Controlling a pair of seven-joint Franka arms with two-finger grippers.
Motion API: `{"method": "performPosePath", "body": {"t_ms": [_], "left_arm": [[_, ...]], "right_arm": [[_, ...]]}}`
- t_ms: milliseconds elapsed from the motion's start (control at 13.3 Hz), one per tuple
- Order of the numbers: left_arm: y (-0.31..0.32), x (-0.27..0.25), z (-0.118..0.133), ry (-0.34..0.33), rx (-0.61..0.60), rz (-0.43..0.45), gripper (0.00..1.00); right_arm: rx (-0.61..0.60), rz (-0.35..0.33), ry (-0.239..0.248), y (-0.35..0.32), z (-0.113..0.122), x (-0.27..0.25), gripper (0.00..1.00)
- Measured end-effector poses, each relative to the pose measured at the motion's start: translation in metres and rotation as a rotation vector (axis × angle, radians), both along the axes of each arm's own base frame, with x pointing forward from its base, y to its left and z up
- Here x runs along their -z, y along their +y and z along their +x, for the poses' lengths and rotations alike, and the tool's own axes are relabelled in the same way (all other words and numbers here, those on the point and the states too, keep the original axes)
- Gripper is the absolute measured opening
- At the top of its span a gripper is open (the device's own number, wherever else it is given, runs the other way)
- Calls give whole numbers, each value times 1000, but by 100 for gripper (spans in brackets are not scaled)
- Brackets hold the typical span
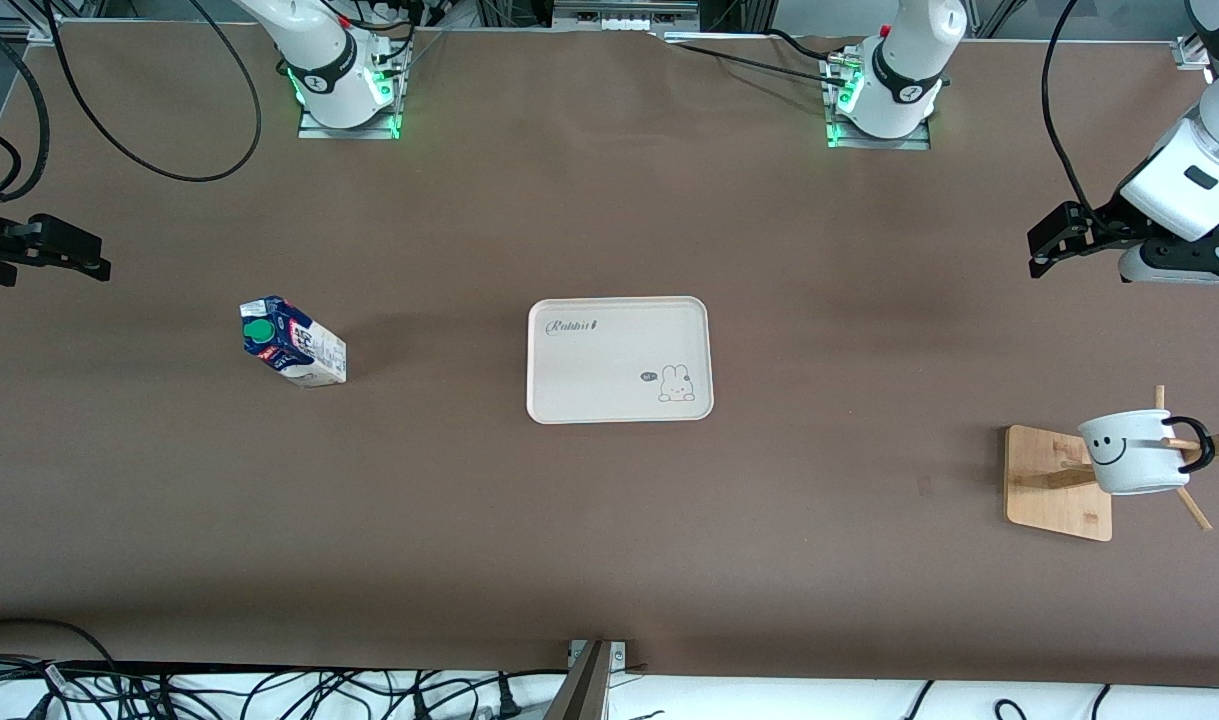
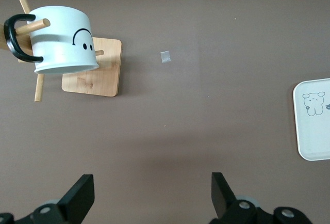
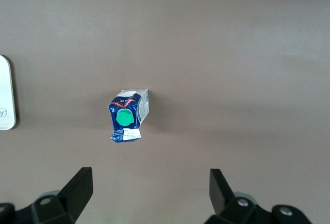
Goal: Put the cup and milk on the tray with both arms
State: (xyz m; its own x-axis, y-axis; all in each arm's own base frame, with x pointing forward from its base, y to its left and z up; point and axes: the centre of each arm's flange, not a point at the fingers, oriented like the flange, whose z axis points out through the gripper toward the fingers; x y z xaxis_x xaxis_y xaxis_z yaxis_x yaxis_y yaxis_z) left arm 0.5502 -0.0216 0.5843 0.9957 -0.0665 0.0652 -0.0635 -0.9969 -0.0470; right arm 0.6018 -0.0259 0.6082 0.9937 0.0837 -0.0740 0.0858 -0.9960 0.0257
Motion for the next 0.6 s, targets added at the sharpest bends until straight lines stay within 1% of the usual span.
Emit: {"method": "performPosePath", "body": {"t_ms": [75, 150, 301, 602], "left_arm": [[0, 0, 0, 0, 0, 0, 100], [0, 0, 0, 0, 0, 0, 100], [0, 0, 0, 0, 0, 0, 100], [0, 0, 0, -1, 0, 0, 100]], "right_arm": [[-1, 0, 3, 0, 0, 1, 100], [-7, 3, 17, 3, 1, 6, 100], [-42, 8, 63, 23, 9, 29, 100], [-144, -9, 156, 90, 26, 87, 100]]}}
